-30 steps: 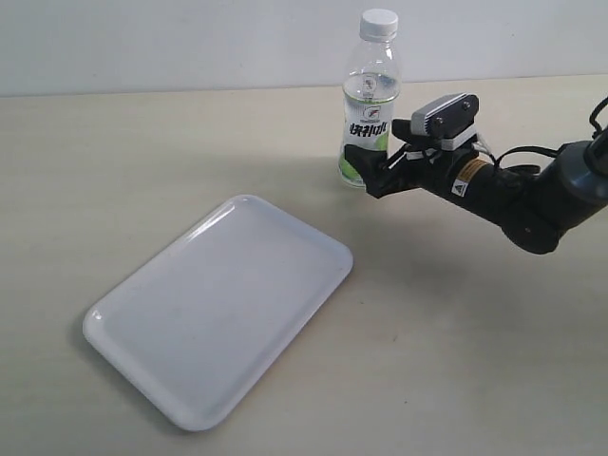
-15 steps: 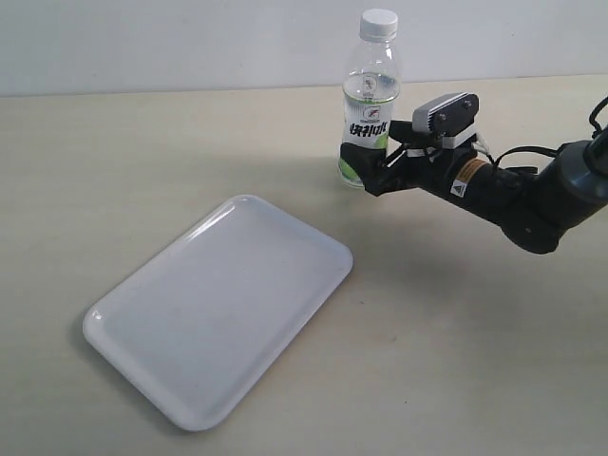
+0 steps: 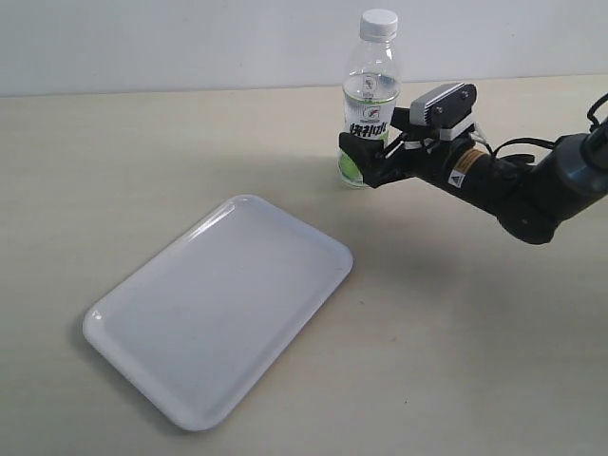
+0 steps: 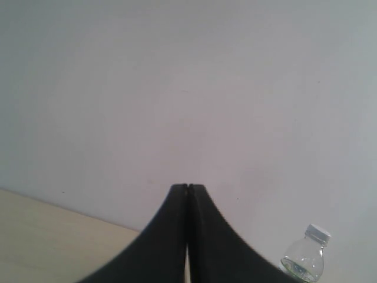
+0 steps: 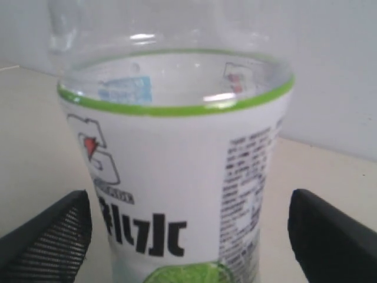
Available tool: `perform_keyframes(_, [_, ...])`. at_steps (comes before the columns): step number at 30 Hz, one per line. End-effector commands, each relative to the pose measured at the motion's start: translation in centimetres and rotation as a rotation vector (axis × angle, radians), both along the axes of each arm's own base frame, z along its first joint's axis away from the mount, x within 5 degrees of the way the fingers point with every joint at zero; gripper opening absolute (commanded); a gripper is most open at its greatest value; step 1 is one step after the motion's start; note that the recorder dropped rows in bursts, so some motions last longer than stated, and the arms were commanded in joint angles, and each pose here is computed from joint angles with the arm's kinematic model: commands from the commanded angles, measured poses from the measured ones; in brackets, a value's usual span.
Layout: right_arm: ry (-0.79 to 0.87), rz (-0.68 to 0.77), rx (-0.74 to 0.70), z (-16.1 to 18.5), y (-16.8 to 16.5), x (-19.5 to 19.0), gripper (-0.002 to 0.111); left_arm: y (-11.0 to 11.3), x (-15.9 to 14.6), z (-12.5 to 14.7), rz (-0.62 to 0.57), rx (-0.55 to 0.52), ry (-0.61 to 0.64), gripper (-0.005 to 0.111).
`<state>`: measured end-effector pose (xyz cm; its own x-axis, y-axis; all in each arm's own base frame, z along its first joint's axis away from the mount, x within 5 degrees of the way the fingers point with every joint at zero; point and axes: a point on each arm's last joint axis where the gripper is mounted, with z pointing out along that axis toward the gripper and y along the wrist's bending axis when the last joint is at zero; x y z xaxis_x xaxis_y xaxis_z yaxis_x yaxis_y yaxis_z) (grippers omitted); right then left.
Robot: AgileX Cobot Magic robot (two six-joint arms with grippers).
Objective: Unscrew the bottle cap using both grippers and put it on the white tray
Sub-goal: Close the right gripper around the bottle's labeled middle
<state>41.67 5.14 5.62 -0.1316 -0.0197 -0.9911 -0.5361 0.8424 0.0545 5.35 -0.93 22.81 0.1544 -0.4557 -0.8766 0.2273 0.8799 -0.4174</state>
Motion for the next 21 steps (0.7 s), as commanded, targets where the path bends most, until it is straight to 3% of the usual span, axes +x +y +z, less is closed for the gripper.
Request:
perform_keyframes(1, [0.013,0.024,-0.011,-1.07,0.3,-0.18,0.086,-0.01,-0.05,-0.08,-0.007,-0.011,-0.001,0.0])
perform_keyframes(21, [-0.041,0.048,-0.037,-1.29,0.46,0.47,0.086,-0.01,-0.05,-0.08,-0.008,-0.015,-0.001,0.0])
